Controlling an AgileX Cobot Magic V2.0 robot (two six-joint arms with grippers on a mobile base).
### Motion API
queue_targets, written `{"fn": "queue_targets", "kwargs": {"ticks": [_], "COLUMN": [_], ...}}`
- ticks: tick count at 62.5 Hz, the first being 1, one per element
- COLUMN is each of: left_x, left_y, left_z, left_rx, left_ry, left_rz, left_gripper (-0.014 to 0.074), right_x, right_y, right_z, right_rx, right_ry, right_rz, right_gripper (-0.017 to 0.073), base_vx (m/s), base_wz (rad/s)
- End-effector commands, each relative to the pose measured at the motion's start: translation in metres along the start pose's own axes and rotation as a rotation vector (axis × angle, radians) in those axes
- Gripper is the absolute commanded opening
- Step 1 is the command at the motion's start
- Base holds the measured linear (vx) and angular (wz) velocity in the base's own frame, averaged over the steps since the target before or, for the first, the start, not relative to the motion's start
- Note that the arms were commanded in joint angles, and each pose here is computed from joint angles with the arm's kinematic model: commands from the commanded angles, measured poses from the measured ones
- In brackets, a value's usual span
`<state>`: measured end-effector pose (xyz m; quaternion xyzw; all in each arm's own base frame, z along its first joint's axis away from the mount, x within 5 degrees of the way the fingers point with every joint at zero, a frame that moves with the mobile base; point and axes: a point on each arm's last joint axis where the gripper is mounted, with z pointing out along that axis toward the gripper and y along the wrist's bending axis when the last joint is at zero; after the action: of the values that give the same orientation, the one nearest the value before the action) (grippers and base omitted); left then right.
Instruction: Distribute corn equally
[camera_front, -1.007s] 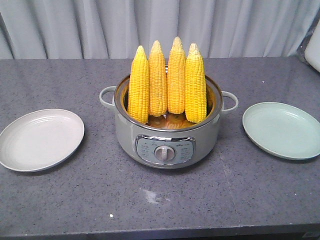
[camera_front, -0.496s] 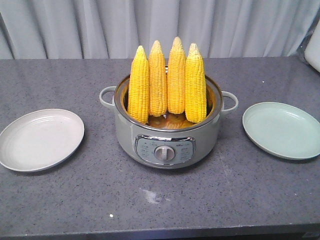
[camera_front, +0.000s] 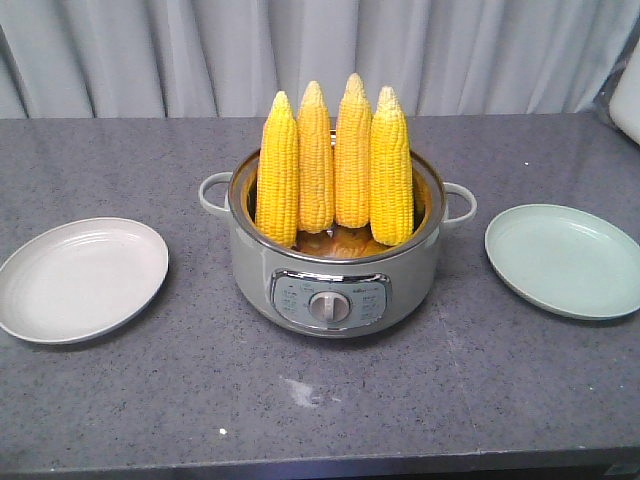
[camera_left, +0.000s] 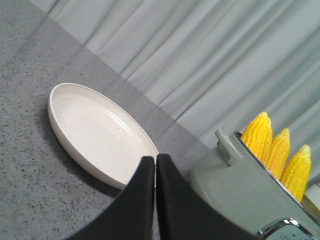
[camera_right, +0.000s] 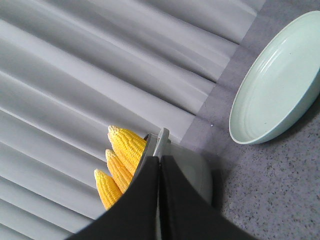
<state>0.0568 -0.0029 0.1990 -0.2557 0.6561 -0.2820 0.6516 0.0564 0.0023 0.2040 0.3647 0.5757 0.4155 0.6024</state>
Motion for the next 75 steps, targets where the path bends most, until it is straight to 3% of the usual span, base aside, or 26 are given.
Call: {"fn": "queue_targets", "kwargs": {"ticks": [1, 6, 12, 17, 24, 32, 36, 40, 49, 57, 59, 63, 68, 75], "left_x": [-0.009, -0.011, -0.014, -0.016, -0.018, -0.025, -0.033, -0.043, -0.069, -0.087, -0.090, -0.096, -0.103, -0.114], "left_y": [-0.005, -0.005, -0.005, -0.005, -0.004, -0.012, -0.020, -0.031, -0.063, -0.089, -0.093, -0.102, -0.112, -0.128], "left_z": [-0.002, -0.002, -0.003, -0.003, -0.003, -0.005, -0.008, -0.012, -0.026, -0.041, -0.043, -0.045, -0.043, -0.033], "left_rx": [0.056, 0.069, 0.086, 0.092, 0.096, 0.126, 0.156, 0.192, 0.268, 0.294, 0.292, 0.290, 0.281, 0.253], "left_ry": [-0.093, -0.109, -0.133, -0.148, -0.167, -0.180, -0.193, -0.210, -0.247, -0.271, -0.271, -0.253, -0.210, -0.138], "left_rz": [-0.094, -0.248, -0.481, -0.596, -0.706, -0.710, -0.680, -0.596, -0.320, -0.027, 0.027, 0.082, 0.124, 0.198], "left_gripper": [-0.0007, -0.0007, -0.0007, -0.0007, -0.0007, -0.0007, -0.0007, -0.0007, -0.0007, -0.0007, -0.0007, -0.0007, -0.0007, -0.0007], "right_x": [-0.008, -0.013, -0.016, -0.019, -0.021, -0.024, -0.027, -0.032, -0.046, -0.059, -0.062, -0.067, -0.073, -0.077], "right_y": [0.003, 0.006, 0.010, 0.017, 0.028, 0.051, 0.065, 0.081, 0.117, 0.150, 0.159, 0.175, 0.195, 0.217], "right_z": [-0.001, -0.001, -0.002, -0.003, -0.005, -0.009, -0.013, -0.018, -0.029, -0.026, -0.023, -0.015, 0.001, 0.025], "right_rx": [-0.051, -0.079, -0.104, -0.122, -0.144, -0.165, -0.170, -0.171, -0.142, -0.077, -0.063, -0.042, -0.043, -0.088], "right_ry": [-0.103, -0.149, -0.179, -0.183, -0.176, -0.128, -0.107, -0.099, -0.094, -0.024, 0.006, 0.070, 0.144, 0.200], "right_rz": [-0.011, -0.012, -0.018, -0.021, -0.080, -0.227, -0.337, -0.485, -0.811, -1.072, -1.134, -1.247, -1.338, -1.347], "right_gripper": [-0.0004, -0.0004, -0.0004, -0.0004, -0.0004, -0.0004, -0.0004, -0.0004, -0.0004, -0.0004, -0.0004, -0.0004, -0.0004, -0.0004], "base_vx": [0.00, 0.00, 0.00, 0.00, 0.00, 0.00, 0.00, 0.00, 0.00, 0.00, 0.00, 0.00, 0.00, 0.00], "base_wz": [0.00, 0.00, 0.00, 0.00, 0.00, 0.00, 0.00, 0.00, 0.00, 0.00, 0.00, 0.00, 0.00, 0.00]}}
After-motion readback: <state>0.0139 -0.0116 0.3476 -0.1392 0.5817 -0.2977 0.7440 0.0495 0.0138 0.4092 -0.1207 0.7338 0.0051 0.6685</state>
